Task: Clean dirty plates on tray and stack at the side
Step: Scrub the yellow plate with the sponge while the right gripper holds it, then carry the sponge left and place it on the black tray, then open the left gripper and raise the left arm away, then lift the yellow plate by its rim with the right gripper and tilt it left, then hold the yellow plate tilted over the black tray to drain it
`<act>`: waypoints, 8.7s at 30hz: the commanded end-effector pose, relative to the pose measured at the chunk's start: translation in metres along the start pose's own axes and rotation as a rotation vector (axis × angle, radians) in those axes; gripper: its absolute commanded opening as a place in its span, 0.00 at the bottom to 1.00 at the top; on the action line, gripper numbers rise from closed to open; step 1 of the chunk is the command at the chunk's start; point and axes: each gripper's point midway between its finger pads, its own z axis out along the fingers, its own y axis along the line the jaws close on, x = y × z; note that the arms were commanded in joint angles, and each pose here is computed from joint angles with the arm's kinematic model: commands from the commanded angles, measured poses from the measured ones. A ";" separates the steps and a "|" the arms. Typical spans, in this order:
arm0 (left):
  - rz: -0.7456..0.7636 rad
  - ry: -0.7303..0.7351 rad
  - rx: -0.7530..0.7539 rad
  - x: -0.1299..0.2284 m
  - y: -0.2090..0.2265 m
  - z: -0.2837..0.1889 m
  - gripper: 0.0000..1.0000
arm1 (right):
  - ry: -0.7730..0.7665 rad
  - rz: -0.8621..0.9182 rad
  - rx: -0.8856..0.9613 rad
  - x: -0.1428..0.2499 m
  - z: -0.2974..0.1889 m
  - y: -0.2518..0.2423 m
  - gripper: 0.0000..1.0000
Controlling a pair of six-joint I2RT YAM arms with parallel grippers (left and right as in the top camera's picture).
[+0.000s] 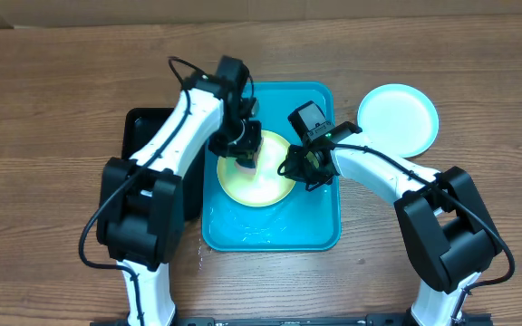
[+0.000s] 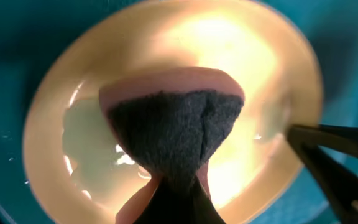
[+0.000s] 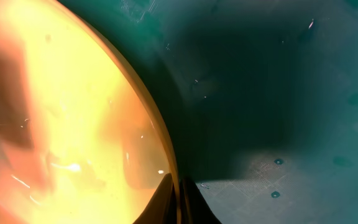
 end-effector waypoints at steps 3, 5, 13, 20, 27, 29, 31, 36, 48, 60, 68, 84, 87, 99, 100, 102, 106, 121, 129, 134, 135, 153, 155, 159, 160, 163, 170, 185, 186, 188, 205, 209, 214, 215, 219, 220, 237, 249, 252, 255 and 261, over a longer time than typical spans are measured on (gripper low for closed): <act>0.001 -0.018 -0.053 0.003 0.014 0.021 0.04 | 0.002 -0.008 0.007 0.002 0.002 0.000 0.04; -0.012 -0.029 -0.066 0.002 0.018 0.025 0.04 | 0.002 -0.008 0.007 0.002 0.002 0.000 0.04; -0.014 -0.045 -0.055 0.005 0.012 0.041 0.04 | 0.002 -0.008 0.007 0.002 0.002 0.000 0.04; 0.043 0.050 0.151 0.026 -0.026 0.062 0.04 | 0.002 -0.008 0.007 0.002 0.002 0.000 0.04; 0.057 0.076 0.316 0.027 -0.053 0.046 0.04 | 0.003 -0.008 0.008 0.003 0.002 -0.001 0.04; 0.060 0.051 0.289 0.020 -0.051 0.031 0.04 | 0.004 -0.008 0.009 0.003 0.002 -0.001 0.04; 0.066 0.020 0.240 0.015 -0.047 0.017 0.04 | 0.005 -0.007 0.009 0.003 0.002 -0.001 0.04; 0.046 -0.070 0.045 0.009 -0.022 -0.011 0.04 | 0.004 -0.008 0.009 0.003 0.002 -0.001 0.04; -0.053 -0.008 -0.186 0.017 0.026 0.019 0.04 | 0.003 -0.008 0.009 0.003 0.002 -0.001 0.04; 0.019 0.199 0.140 0.046 -0.021 0.065 0.04 | 0.003 -0.008 0.008 0.003 0.002 -0.001 0.04; 0.077 0.101 0.405 0.027 -0.056 0.013 0.04 | 0.004 -0.008 0.010 0.003 0.002 -0.001 0.04; -0.231 -0.191 -0.246 0.047 0.109 -0.128 0.04 | -0.007 -0.012 0.017 0.001 0.002 -0.002 0.04; -0.289 -0.156 -0.305 0.056 0.128 -0.125 0.04 | -0.011 -0.012 0.021 0.000 0.002 -0.003 0.04; -0.347 -0.111 -0.314 0.076 0.149 -0.054 0.04 | -0.011 -0.011 0.026 0.002 0.005 -0.005 0.05; -0.347 -0.106 -0.315 0.079 0.150 -0.047 0.04 | -0.011 -0.012 0.025 0.002 0.005 -0.005 0.05; -0.348 -0.100 -0.315 0.084 0.153 -0.036 0.05 | -0.012 -0.012 0.025 0.001 0.005 -0.005 0.07; -0.348 -0.098 -0.312 0.086 0.153 -0.031 0.34 | -0.027 -0.015 0.012 -0.002 0.005 -0.002 0.41; -0.354 -0.135 -0.294 0.066 0.144 -0.075 0.38 | -0.087 -0.021 0.015 -0.015 0.004 0.000 0.04; -0.407 -0.290 -0.121 0.042 0.125 -0.161 0.46 | -0.086 -0.021 0.015 -0.015 0.004 0.000 0.13; -0.524 -0.466 0.031 0.044 0.127 -0.222 0.49 | -0.098 -0.020 0.022 -0.017 0.004 -0.001 0.18; -0.547 -0.492 0.044 0.047 0.130 -0.230 0.50 | -0.106 -0.021 0.023 -0.019 0.003 -0.001 0.18; -0.671 -0.452 -0.086 0.091 0.160 -0.236 1.00 | -0.139 -0.023 0.024 -0.026 0.003 0.000 0.04; -0.672 -0.450 -0.086 0.091 0.160 -0.236 1.00 | -0.138 -0.022 0.024 -0.026 0.003 0.000 0.04; -0.672 -0.449 -0.085 0.091 0.160 -0.236 1.00 | -0.139 -0.018 0.022 -0.026 0.003 0.000 0.04; -0.672 -0.449 -0.085 0.091 0.160 -0.236 1.00 | -0.141 -0.019 0.022 -0.027 0.002 0.001 0.04; -0.672 -0.449 -0.085 0.091 0.160 -0.236 1.00 | -0.147 -0.009 0.018 -0.034 -0.006 0.003 0.04; -0.672 -0.449 -0.085 0.091 0.160 -0.236 1.00 | -0.162 -0.003 -0.025 -0.060 -0.062 0.024 0.04; -0.672 -0.449 -0.086 0.091 0.160 -0.236 1.00 | -0.283 -0.052 -0.173 -0.067 -0.101 0.113 0.04; -0.672 -0.449 -0.085 0.091 0.160 -0.236 1.00 | -0.299 -0.051 -0.173 -0.065 -0.100 0.119 0.04; -0.672 -0.449 -0.085 0.091 0.160 -0.236 1.00 | -0.337 -0.074 -0.168 -0.060 -0.097 0.132 0.04; -0.672 -0.449 -0.085 0.091 0.160 -0.236 1.00 | -0.681 -0.245 -0.029 -0.011 -0.105 0.194 0.04; -0.672 -0.449 -0.085 0.091 0.160 -0.236 1.00 | -0.681 -0.260 -0.050 -0.005 -0.095 0.204 0.04; -0.672 -0.449 -0.085 0.091 0.160 -0.236 1.00 | -0.689 -0.358 -0.041 0.003 -0.072 0.218 0.04; -0.672 -0.449 -0.085 0.091 0.160 -0.236 1.00 | -0.702 -0.381 -0.027 0.002 -0.068 0.219 0.04; -0.672 -0.449 -0.085 0.091 0.160 -0.236 1.00 | -0.830 -0.435 0.061 -0.016 -0.080 0.217 0.04; -0.672 -0.449 -0.085 0.091 0.160 -0.236 1.00 | -0.873 -0.451 0.075 -0.021 -0.089 0.219 0.04; -0.672 -0.449 -0.085 0.091 0.160 -0.236 1.00 | -1.306 -0.748 0.071 -0.051 -0.205 0.284 0.04; -0.672 -0.449 -0.085 0.091 0.160 -0.236 1.00 | -1.467 -0.532 0.046 -0.061 -0.250 0.278 0.04; -0.672 -0.449 -0.085 0.091 0.160 -0.236 1.00 | -1.467 -0.533 0.047 -0.061 -0.249 0.279 0.04; -0.672 -0.449 -0.085 0.091 0.160 -0.236 1.00 | -1.469 -0.541 0.049 -0.059 -0.250 0.280 0.04; -0.672 -0.449 -0.085 0.091 0.160 -0.236 1.00 | -1.467 -0.588 0.074 -0.054 -0.249 0.283 0.04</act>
